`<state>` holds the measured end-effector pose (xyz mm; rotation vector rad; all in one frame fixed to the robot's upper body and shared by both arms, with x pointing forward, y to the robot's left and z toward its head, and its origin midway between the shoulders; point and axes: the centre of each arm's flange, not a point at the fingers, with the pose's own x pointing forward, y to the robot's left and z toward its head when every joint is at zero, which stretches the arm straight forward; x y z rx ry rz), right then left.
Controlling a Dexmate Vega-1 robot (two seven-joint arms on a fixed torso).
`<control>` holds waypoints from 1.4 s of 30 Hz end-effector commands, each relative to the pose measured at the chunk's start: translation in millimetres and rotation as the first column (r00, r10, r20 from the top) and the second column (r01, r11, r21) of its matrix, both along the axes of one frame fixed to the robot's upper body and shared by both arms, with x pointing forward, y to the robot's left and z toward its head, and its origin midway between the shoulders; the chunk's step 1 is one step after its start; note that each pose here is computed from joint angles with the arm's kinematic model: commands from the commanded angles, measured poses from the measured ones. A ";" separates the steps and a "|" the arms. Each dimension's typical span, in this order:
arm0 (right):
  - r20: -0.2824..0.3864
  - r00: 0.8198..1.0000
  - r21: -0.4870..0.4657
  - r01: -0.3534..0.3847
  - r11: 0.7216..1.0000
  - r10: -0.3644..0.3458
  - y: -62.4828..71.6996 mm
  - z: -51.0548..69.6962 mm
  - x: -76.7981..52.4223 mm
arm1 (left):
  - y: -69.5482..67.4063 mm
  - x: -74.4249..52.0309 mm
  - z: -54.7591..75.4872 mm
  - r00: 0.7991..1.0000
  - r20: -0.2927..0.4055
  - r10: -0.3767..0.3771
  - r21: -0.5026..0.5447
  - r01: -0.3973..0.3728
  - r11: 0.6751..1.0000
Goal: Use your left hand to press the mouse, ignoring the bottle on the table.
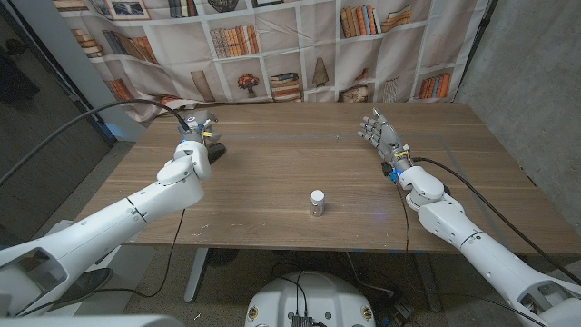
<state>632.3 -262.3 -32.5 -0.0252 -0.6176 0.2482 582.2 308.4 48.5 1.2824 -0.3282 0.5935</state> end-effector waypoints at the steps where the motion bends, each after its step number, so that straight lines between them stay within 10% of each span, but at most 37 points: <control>1: 0.010 1.000 0.007 0.003 1.000 -0.003 -2.5 2.3 0.6 | -2.0 5.5 -0.1 0.997 -0.075 0.027 0.079 -0.021 0.997; 42: -0.021 1.000 -0.009 -0.020 1.000 0.019 11.9 0.0 9.6 | -11.0 31.9 -17.1 0.958 -0.222 0.184 0.253 -0.126 0.959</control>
